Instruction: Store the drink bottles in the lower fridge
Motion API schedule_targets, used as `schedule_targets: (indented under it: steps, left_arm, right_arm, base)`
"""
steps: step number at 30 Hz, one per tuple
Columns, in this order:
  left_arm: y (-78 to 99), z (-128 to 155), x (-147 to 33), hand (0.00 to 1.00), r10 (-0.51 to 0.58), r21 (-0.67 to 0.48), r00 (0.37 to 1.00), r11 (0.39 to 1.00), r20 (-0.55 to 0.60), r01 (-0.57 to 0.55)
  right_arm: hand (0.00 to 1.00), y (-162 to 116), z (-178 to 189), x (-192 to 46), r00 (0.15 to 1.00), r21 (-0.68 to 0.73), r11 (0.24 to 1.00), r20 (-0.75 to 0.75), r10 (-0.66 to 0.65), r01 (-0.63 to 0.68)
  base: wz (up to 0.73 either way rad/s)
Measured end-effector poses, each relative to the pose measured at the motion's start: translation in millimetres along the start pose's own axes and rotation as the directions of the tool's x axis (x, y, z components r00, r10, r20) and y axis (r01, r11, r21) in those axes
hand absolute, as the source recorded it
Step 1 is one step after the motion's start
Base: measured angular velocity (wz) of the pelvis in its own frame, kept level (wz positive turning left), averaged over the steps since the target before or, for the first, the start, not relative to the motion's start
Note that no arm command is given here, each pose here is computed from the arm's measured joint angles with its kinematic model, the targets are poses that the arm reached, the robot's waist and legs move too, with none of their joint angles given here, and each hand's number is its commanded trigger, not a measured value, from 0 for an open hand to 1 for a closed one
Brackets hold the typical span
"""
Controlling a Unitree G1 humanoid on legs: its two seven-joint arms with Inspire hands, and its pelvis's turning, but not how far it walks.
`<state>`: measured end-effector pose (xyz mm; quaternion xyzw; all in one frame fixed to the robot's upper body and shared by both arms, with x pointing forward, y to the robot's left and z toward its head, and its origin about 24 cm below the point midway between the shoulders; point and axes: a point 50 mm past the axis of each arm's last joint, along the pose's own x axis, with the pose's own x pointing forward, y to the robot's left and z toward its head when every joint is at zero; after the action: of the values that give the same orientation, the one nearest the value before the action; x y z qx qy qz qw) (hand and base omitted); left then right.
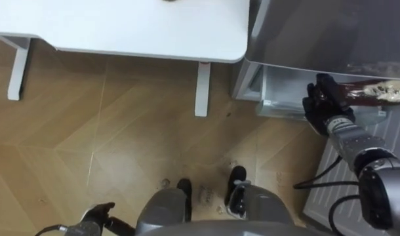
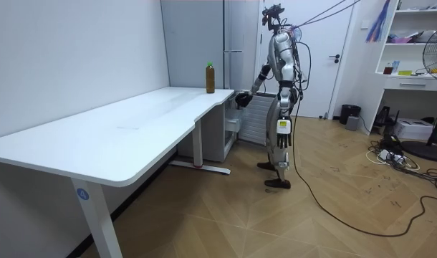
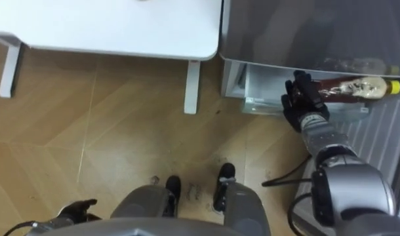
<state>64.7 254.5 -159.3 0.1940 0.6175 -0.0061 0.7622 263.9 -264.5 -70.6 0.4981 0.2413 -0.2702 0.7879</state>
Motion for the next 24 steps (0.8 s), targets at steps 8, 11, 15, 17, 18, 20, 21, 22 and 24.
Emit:
schedule_targets:
  steps: [8, 11, 15, 17, 18, 20, 21, 22, 24]
  left_arm:
    - [-0.4, 2.3, 0.2, 0.00, 0.000, 0.005, 1.000, 1.000, 0.008, 0.000]
    - [-1.6, 3.0, 0.2, 0.00, -0.005, 0.001, 1.000, 1.000, 0.011, 0.005]
    - [-4.1, 2.9, 0.2, 0.00, -0.014, 0.022, 1.000, 1.000, 0.008, 0.014]
    - [-4.6, 3.4, 0.3, 0.00, -0.014, 0.028, 1.000, 1.000, 0.009, 0.014]
    - [-4.6, 3.5, 0.3, 0.00, -0.014, 0.028, 1.000, 1.000, 0.009, 0.014]
    - [-4.4, 3.9, 0.3, 0.00, -0.013, 0.029, 1.000, 1.000, 0.010, 0.012]
    - [-4.4, 3.9, 0.3, 0.00, -0.012, 0.029, 1.000, 1.000, 0.011, 0.012]
    - [-4.4, 3.9, 0.3, 0.00, -0.013, 0.029, 1.000, 1.000, 0.011, 0.013]
    - [-4.8, 3.5, 0.3, 0.00, -0.014, 0.034, 1.000, 0.999, 0.008, 0.014]
  right_arm:
    - [1.00, 1.9, 5.9, 0.5, 1.000, -0.016, 1.000, -0.002, -0.023, 0.023]
    - [1.00, 6.4, 7.0, 1.2, 1.000, -0.040, 0.999, -0.008, -0.015, 0.015]
    - [0.53, 8.5, 7.2, 1.4, 1.000, -0.049, 0.999, -0.011, -0.003, 0.003]
    - [0.00, 13.2, 8.0, 2.1, 1.000, -0.105, 0.994, -0.022, 0.004, -0.006]
    - [0.00, 13.4, 8.2, 2.1, 1.000, -0.116, 0.993, -0.026, 0.003, -0.006]
    - [0.00, 13.2, 8.8, 2.0, 1.000, -0.137, 0.991, -0.031, 0.002, -0.006]
    - [0.00, 13.1, 9.4, 1.9, 0.999, -0.142, 0.990, -0.032, 0.002, -0.006]
    - [0.00, 12.7, 10.7, 1.7, 1.000, -0.147, 0.989, -0.031, 0.000, -0.004]
    - [0.00, 12.4, 12.0, 1.5, 1.000, -0.155, 0.988, -0.030, 0.003, -0.008]
  base:
    - [0.11]
    - [0.13]
    - [0.10]
    - [0.00]
    - [0.00]
    - [0.00]
    - [0.00]
    - [0.00]
    - [0.02]
